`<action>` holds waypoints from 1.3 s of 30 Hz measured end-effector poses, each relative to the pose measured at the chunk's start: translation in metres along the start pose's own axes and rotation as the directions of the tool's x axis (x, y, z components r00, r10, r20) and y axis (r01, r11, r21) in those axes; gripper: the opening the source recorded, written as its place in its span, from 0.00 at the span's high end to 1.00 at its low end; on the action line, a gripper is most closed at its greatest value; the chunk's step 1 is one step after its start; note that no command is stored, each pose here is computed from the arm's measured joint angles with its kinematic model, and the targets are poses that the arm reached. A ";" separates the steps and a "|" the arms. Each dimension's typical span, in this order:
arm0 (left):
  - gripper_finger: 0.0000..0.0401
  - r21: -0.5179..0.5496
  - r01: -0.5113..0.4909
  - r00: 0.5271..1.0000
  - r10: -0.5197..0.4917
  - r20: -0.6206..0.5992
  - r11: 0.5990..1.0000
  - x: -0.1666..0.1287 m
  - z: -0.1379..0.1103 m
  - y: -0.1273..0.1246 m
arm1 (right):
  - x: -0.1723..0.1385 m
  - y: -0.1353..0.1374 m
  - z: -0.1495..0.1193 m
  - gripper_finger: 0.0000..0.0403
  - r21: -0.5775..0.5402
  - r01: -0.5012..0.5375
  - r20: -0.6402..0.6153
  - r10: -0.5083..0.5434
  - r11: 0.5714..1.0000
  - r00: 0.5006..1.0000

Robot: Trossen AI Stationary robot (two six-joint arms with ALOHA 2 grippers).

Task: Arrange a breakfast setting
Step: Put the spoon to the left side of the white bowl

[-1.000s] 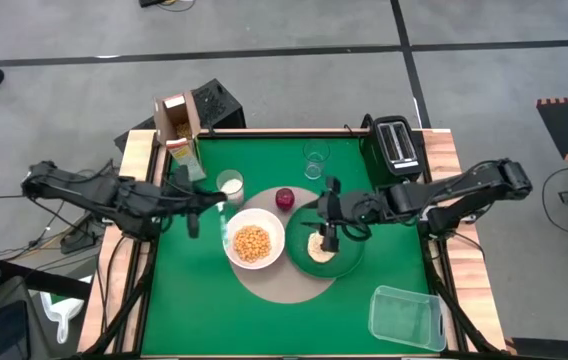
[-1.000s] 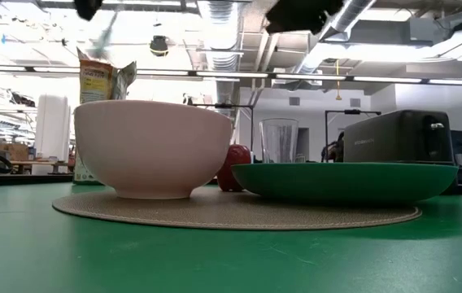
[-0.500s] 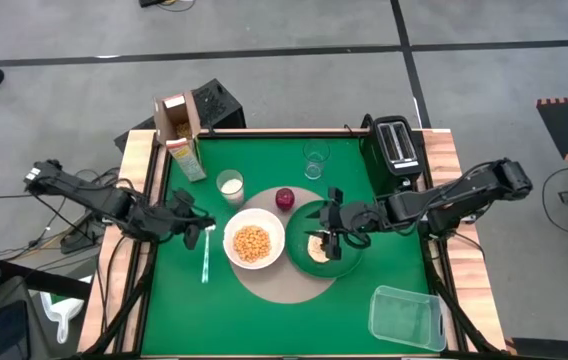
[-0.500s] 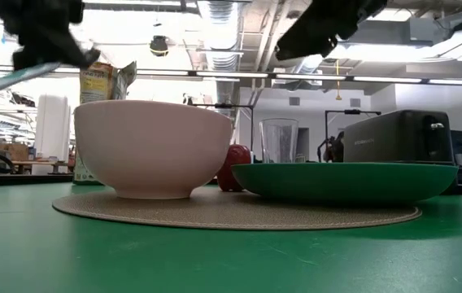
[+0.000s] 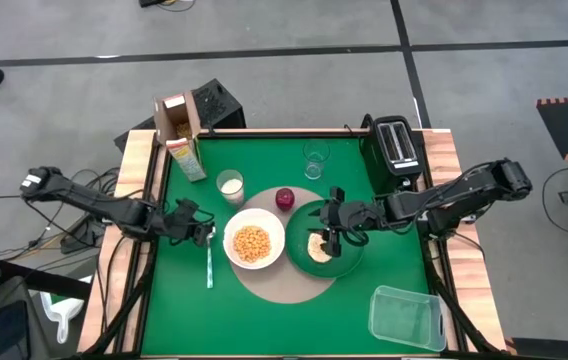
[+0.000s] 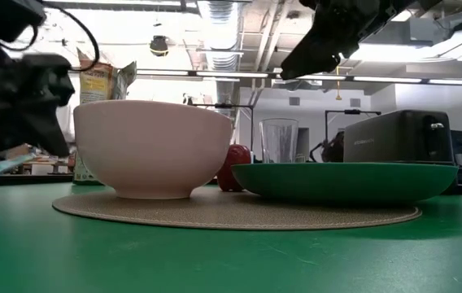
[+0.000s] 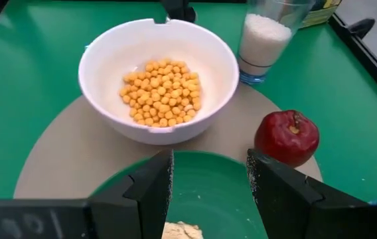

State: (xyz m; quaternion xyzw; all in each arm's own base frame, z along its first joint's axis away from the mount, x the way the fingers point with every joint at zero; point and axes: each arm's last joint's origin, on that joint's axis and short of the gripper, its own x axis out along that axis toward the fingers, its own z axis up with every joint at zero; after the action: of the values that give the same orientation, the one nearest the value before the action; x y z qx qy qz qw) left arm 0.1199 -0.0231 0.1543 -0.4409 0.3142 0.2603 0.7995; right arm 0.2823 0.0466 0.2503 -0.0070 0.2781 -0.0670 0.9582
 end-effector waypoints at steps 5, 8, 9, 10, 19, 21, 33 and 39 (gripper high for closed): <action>1.00 -0.033 0.065 0.998 -0.065 0.001 0.997 0.016 -0.001 0.012 | 0.000 0.000 0.000 0.45 0.000 -0.001 0.001 0.001 1.000 1.000; 1.00 -0.055 0.092 0.996 -0.092 0.007 0.994 0.026 -0.003 0.021 | 0.000 0.000 0.000 0.45 0.002 -0.001 0.000 0.001 1.000 1.000; 1.00 -0.055 0.087 0.996 -0.087 0.001 0.995 0.028 -0.004 0.025 | 0.000 0.000 0.000 0.45 0.002 -0.001 0.000 0.001 1.000 1.000; 1.00 -0.052 0.084 0.996 -0.085 -0.006 0.995 0.030 -0.005 0.028 | 0.000 0.000 0.000 0.45 0.002 -0.001 0.000 0.001 1.000 1.000; 0.99 -0.017 0.072 0.997 -0.072 0.001 0.997 0.036 0.001 0.032 | 0.000 0.000 0.000 0.45 0.002 -0.001 0.001 0.001 1.000 1.000; 0.99 -0.031 0.059 0.998 -0.059 -0.010 0.998 0.037 0.002 0.033 | 0.000 0.000 0.000 0.45 0.008 -0.001 0.001 0.001 1.000 1.000; 0.98 -0.025 0.042 0.998 -0.043 -0.051 0.999 0.044 0.009 0.034 | 0.000 -0.001 0.000 0.45 0.012 0.002 0.000 -0.002 1.000 1.000; 0.96 -0.022 0.012 1.000 -0.012 -0.028 1.000 0.044 0.015 0.036 | 0.001 -0.004 0.000 0.45 0.016 0.009 -0.006 -0.009 1.000 1.000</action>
State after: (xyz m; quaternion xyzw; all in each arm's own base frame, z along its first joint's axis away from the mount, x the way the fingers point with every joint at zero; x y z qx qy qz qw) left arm 0.1285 0.0128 0.1090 -0.4550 0.3198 0.2528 0.7917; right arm 0.2826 0.0429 0.2500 -0.0004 0.2805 -0.0737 0.9570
